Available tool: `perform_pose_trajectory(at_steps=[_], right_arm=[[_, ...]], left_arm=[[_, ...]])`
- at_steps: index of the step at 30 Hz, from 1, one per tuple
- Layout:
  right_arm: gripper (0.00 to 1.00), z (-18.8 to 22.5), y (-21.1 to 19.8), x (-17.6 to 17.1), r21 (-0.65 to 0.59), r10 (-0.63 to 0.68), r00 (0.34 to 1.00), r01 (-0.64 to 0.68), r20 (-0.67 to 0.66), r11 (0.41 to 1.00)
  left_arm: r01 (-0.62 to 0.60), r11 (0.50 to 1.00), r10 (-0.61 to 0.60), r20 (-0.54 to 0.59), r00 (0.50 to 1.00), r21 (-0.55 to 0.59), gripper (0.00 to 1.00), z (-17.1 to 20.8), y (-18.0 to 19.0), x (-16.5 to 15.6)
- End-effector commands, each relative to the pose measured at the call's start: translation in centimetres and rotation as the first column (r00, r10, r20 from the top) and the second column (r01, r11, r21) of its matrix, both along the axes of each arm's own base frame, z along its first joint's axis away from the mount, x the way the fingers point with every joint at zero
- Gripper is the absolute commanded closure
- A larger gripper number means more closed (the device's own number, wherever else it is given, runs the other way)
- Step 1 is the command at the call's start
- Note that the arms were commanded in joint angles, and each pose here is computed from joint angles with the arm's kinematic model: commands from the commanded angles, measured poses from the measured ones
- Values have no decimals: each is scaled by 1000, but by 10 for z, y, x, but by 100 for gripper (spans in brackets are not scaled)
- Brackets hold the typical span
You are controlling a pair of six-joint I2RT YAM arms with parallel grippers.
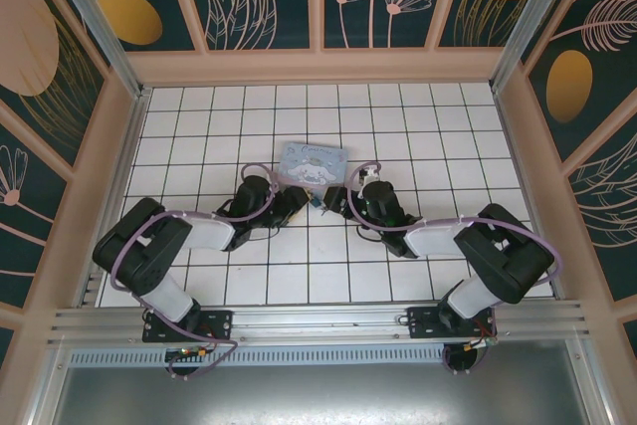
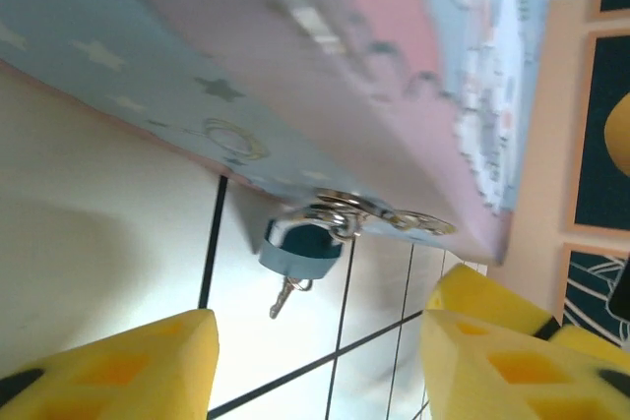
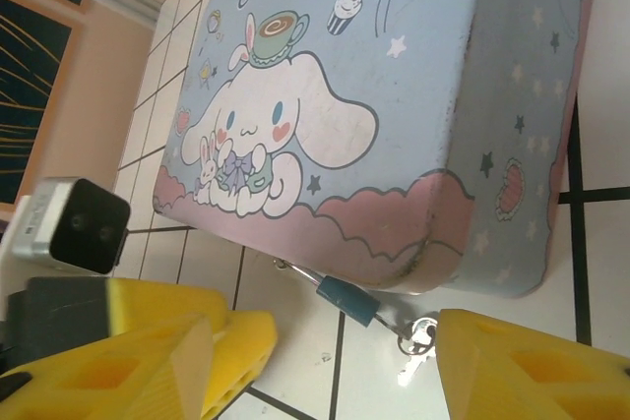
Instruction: Unlock the padlock with the key
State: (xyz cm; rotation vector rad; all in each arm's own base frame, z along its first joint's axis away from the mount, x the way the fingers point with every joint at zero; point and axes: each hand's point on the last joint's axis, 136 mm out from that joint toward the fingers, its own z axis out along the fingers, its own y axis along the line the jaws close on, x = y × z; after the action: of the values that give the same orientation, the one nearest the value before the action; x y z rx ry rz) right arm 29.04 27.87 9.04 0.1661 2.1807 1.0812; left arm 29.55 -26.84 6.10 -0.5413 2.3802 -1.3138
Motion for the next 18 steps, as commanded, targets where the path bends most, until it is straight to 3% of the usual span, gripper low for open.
perform_pose_trajectory(at_steps=[1,11,18], right_arm=[[38,14,4,4,57,4,1000,-6,23,998],[38,14,13,29,28,13,1000,-14,22,1000],[39,18,15,66,-21,20,999,-19,29,1000]], left_arm=[[-2,999,1,31,1000,32,34,8,6,-4],[-42,994,26,151,988,100,2,54,18,6],[-92,982,50,239,970,167,2,87,28,17]])
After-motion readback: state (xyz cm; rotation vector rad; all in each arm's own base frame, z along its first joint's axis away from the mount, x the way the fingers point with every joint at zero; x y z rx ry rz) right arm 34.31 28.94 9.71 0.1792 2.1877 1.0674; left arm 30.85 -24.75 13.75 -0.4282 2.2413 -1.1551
